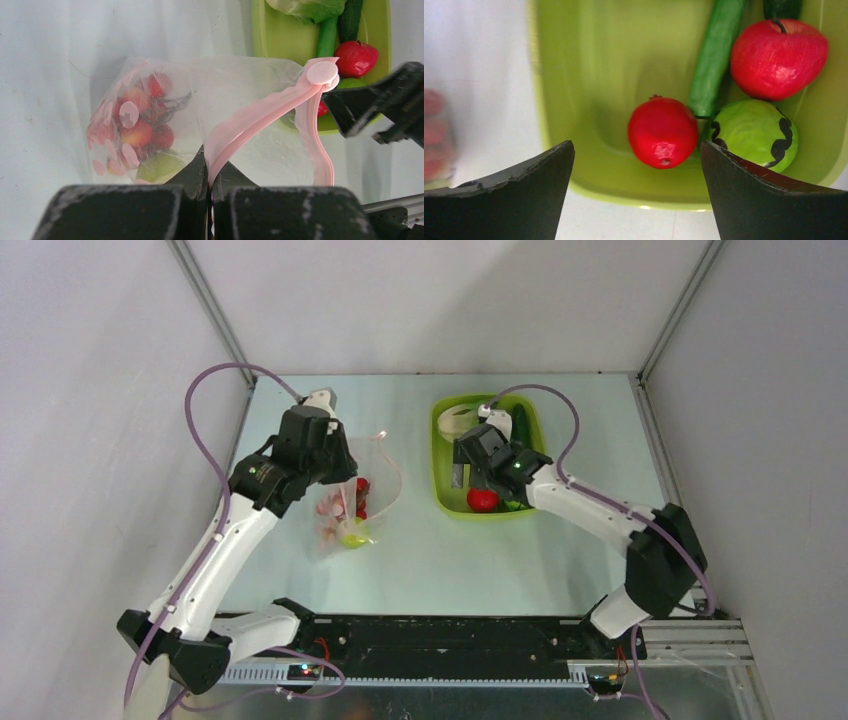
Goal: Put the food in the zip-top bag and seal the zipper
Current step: Pick up the fake fruit from the bin.
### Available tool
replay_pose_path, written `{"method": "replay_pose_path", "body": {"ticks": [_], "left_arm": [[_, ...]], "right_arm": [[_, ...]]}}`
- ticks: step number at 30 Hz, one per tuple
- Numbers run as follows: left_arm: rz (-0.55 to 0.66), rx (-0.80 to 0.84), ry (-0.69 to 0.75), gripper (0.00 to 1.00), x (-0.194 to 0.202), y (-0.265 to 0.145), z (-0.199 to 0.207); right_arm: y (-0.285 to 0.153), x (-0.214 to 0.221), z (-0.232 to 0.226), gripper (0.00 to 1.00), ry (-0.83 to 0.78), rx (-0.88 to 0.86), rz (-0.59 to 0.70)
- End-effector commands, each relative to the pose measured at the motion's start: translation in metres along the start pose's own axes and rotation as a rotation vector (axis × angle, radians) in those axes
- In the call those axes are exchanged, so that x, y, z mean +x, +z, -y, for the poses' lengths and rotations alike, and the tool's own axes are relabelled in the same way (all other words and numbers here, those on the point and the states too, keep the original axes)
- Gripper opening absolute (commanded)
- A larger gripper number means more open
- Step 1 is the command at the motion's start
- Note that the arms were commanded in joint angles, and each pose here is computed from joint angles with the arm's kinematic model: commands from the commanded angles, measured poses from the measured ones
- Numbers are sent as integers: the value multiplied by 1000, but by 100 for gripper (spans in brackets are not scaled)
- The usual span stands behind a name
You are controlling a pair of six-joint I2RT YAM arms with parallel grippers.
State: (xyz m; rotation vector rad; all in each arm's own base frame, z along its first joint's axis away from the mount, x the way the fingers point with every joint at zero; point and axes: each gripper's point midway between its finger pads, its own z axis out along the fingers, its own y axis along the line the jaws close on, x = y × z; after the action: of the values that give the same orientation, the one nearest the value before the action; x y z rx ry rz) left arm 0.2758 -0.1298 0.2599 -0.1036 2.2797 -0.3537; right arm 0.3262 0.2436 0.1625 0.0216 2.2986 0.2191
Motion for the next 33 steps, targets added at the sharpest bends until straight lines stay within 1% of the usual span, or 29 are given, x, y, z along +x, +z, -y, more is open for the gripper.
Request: {"method": "replay_pose_path", "body": {"ticks": [1, 6, 9, 15, 20, 30, 31, 32, 33], "left_arm": [[9, 18, -1, 3, -3, 2, 3], [-12, 25, 1, 3, 0, 6, 5], [-17, 28, 1, 2, 1, 6, 5], [-9, 34, 0, 3, 0, 5, 6], [-11, 34, 0, 3, 1, 5, 6], [5, 36, -2, 3, -2, 2, 6], [3, 37, -3, 3, -1, 2, 6], [4, 38, -3, 3, -1, 2, 6], [2, 40, -3, 3, -1, 2, 6]], "right_arm": [[22, 14, 18, 99, 20, 95, -76], [46, 27, 20, 100, 4, 115, -117], [59, 39, 23, 100, 9, 127, -167], [70, 51, 23, 99, 9, 132, -202], [78, 62, 17, 97, 19, 114, -235], [88, 65, 17, 87, 25, 118, -231], [89, 66, 17, 82, 26, 113, -236], [89, 66, 17, 81, 26, 113, -238], [89, 67, 17, 77, 23, 113, -241]]}}
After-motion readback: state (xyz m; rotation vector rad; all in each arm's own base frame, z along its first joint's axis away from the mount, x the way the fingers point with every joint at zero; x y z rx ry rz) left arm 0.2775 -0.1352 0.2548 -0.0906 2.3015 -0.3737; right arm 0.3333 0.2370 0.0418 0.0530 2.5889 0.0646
